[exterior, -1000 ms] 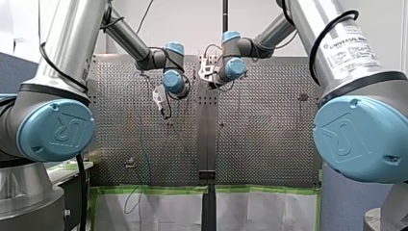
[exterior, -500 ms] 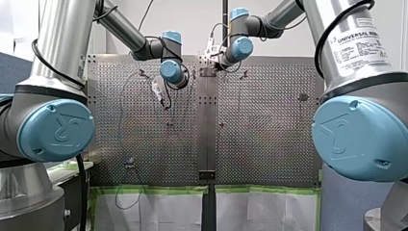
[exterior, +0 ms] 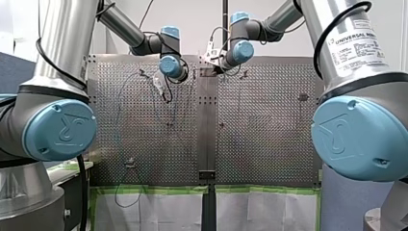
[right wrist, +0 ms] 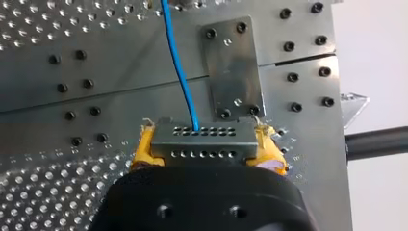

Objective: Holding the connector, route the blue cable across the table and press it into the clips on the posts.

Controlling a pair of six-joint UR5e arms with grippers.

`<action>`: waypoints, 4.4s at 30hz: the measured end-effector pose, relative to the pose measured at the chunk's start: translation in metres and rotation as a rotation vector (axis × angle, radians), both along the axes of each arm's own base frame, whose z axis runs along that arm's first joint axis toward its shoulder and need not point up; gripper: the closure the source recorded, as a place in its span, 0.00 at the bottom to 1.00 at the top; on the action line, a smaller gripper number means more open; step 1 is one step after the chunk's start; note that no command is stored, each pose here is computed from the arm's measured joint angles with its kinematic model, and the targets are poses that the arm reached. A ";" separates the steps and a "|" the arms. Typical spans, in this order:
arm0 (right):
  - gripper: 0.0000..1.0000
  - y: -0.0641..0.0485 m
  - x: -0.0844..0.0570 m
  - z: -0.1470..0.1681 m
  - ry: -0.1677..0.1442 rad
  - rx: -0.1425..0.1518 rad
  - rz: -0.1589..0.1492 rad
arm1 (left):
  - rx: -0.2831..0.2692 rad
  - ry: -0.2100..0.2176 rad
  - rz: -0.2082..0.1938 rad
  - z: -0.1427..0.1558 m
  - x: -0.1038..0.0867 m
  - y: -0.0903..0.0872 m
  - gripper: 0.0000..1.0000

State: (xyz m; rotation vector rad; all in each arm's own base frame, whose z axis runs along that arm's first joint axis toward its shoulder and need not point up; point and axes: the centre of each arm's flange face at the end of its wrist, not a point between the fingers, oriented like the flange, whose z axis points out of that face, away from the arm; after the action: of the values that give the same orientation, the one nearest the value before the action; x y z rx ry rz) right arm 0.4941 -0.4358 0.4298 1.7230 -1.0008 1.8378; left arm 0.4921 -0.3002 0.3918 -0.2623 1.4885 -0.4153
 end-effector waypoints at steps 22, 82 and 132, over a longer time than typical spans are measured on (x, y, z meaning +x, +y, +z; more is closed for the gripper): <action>1.00 -0.025 -0.015 0.008 -0.033 0.000 -0.016 | 0.008 -0.001 -0.002 -0.017 0.064 0.015 1.00; 1.00 -0.073 -0.041 -0.006 -0.028 0.012 -0.051 | 0.100 0.137 -0.144 0.030 -0.047 0.002 0.00; 1.00 -0.083 -0.055 -0.005 -0.029 0.020 -0.085 | 0.153 -0.001 -0.056 0.059 -0.031 -0.123 0.00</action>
State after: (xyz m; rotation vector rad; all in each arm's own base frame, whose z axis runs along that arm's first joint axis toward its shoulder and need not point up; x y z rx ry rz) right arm 0.4389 -0.5188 0.4246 1.6442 -1.0906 1.8099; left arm 0.4615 -0.4232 0.4510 -0.0995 1.5212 -0.3445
